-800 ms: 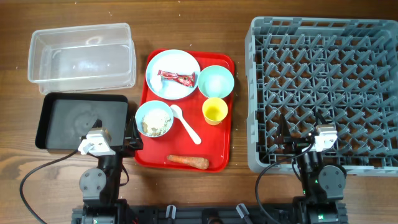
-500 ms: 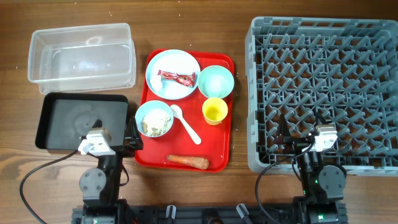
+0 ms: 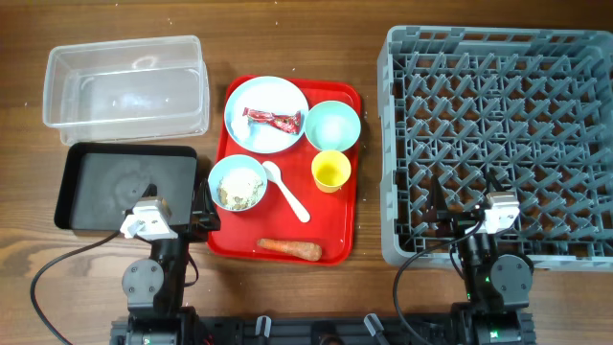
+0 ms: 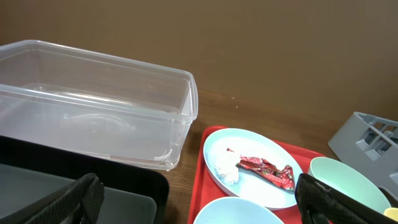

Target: Sort waste into correct bins and load items into the dishwasher rack

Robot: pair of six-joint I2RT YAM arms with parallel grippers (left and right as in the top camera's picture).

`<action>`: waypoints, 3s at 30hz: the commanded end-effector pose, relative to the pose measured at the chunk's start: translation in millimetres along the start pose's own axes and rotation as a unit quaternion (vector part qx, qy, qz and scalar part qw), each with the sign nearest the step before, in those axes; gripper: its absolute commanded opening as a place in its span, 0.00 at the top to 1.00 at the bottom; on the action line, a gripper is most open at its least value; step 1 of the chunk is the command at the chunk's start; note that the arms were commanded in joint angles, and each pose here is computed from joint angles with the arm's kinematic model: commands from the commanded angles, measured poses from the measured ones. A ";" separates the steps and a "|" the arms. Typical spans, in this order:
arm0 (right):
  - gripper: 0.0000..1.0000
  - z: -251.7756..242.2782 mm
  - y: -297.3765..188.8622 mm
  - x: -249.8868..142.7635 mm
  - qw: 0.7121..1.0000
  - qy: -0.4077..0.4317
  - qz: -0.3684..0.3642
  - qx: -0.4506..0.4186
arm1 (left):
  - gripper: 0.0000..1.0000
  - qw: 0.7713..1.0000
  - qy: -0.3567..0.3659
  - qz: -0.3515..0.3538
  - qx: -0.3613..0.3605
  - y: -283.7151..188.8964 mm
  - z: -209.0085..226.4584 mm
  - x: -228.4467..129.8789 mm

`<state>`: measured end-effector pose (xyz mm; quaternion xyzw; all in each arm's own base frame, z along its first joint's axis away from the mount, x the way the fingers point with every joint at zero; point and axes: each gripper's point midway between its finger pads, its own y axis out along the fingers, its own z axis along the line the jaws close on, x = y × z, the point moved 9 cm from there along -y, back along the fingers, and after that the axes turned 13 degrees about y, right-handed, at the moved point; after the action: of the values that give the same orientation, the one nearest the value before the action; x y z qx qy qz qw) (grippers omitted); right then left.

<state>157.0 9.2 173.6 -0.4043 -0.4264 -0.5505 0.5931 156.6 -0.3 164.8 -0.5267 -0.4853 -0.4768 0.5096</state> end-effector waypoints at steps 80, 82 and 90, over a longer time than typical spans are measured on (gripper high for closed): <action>0.00 44.3 59.1 88.7 0.898 0.009 0.439 -0.034 | 0.00 0.854 -0.038 0.519 0.016 93.0 -4.1 107.6; 0.00 44.3 59.1 88.7 0.898 0.009 0.439 -0.034 | 0.00 0.870 -0.064 0.490 0.005 105.4 -7.5 111.6; 0.00 44.3 59.1 88.7 0.898 0.010 0.439 -0.034 | 0.00 0.917 -0.060 0.388 -0.073 170.1 -45.0 111.3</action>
<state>213.9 25.5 261.8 -0.5744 -0.1616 -0.2538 0.7613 316.3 -22.7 280.7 -0.7205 -0.2650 -0.2357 0.5960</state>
